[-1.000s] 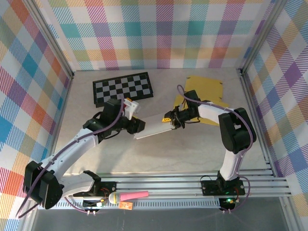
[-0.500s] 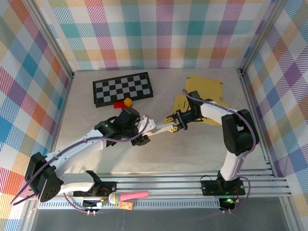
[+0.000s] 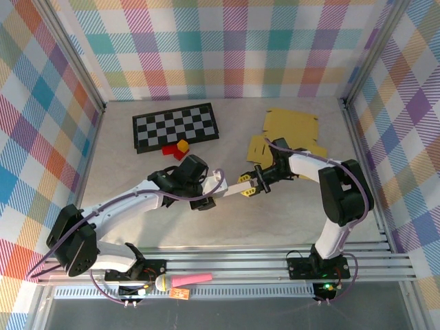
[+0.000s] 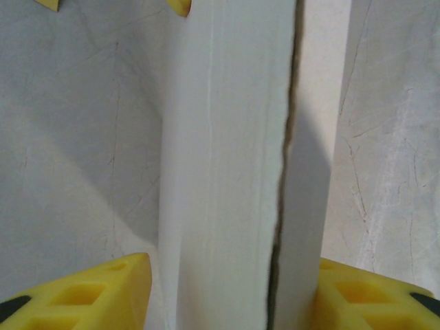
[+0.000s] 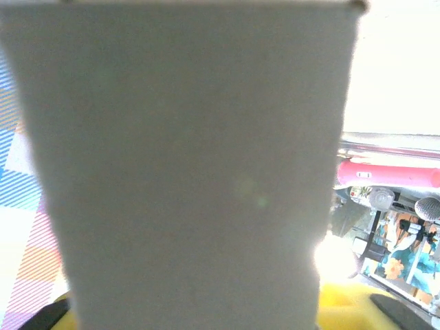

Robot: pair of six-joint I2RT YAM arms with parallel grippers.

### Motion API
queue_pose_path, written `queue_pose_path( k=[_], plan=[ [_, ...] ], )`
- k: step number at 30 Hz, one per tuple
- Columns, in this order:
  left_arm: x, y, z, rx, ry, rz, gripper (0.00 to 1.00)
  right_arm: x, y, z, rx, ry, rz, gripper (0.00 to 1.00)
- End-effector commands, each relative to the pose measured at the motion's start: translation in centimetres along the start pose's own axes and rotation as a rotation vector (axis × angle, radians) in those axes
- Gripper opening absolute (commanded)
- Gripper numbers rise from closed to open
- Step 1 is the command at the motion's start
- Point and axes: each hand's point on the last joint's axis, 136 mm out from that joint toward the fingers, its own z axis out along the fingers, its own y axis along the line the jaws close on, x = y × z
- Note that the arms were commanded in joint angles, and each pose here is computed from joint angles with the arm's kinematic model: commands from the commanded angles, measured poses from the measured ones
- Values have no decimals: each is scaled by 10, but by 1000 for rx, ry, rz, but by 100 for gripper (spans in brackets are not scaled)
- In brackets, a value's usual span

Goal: Fold the paper box

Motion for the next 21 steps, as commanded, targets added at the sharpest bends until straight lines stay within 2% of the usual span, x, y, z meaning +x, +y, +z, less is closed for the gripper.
queue_pose_path(
  k=[1,12,17,21],
  plan=[
    [-16,9,2,-17,-25,33,48,-8,-23,3,43,-29,132,41],
    [-24,13,17,38,-27,-18,38,-34,-14,-14,8,-145,140,62],
    [-21,16,23,78,-9,-77,34,-32,2,-44,-21,-296,46,67],
    [-22,16,24,83,-13,-99,33,-26,9,-77,-62,-476,-28,69]
  ],
)
